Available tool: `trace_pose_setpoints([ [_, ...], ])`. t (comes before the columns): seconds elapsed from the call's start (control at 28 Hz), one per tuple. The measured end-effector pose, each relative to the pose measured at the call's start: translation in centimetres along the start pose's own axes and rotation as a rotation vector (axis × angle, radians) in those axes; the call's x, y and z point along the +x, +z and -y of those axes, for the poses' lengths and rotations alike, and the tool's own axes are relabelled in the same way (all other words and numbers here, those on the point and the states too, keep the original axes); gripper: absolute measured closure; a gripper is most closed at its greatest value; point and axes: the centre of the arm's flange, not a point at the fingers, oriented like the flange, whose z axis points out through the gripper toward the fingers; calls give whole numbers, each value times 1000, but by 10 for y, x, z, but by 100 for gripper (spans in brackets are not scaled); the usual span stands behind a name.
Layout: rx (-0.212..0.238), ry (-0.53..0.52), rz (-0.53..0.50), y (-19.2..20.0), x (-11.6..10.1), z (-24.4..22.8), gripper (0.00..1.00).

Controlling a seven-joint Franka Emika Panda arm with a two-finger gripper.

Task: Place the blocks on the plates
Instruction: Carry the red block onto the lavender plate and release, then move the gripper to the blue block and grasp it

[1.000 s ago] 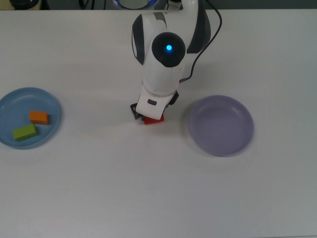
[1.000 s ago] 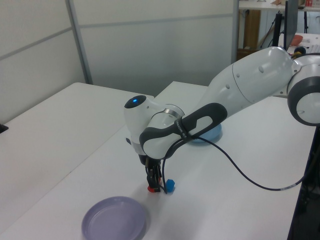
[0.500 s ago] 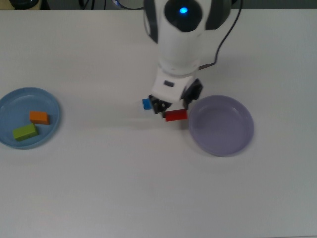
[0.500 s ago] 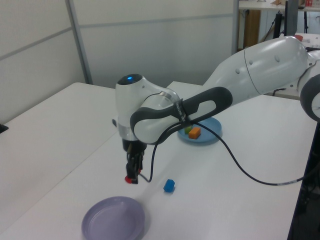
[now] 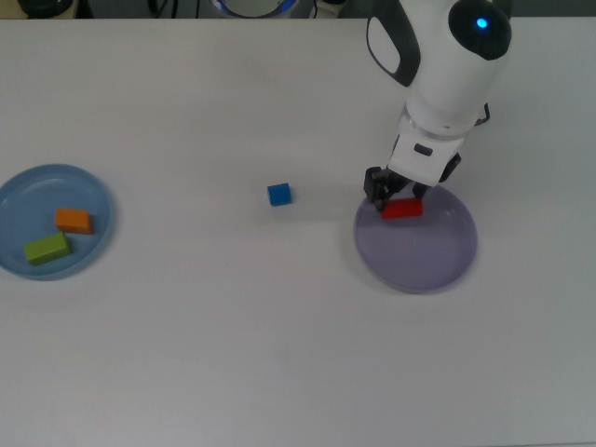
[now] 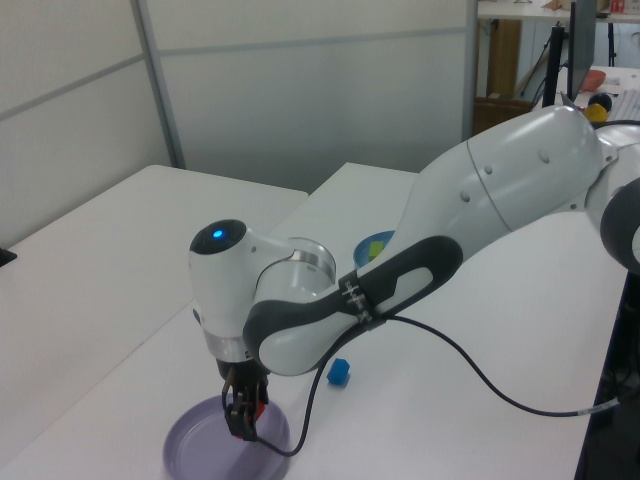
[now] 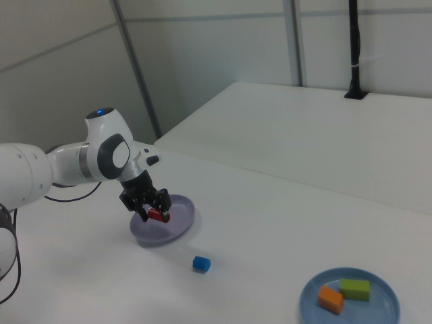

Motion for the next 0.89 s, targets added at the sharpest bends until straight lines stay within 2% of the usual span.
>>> trace_pose_setpoints([
  [0.29, -2, 18, -9, 2, 4, -6, 31],
  [0.46, -2, 22, -7, 2, 5, -6, 15],
  [0.61, -10, 69, 16, -2, 2, -13, 1],
  [0.89, -36, 184, 101, -20, -13, -79, 0],
])
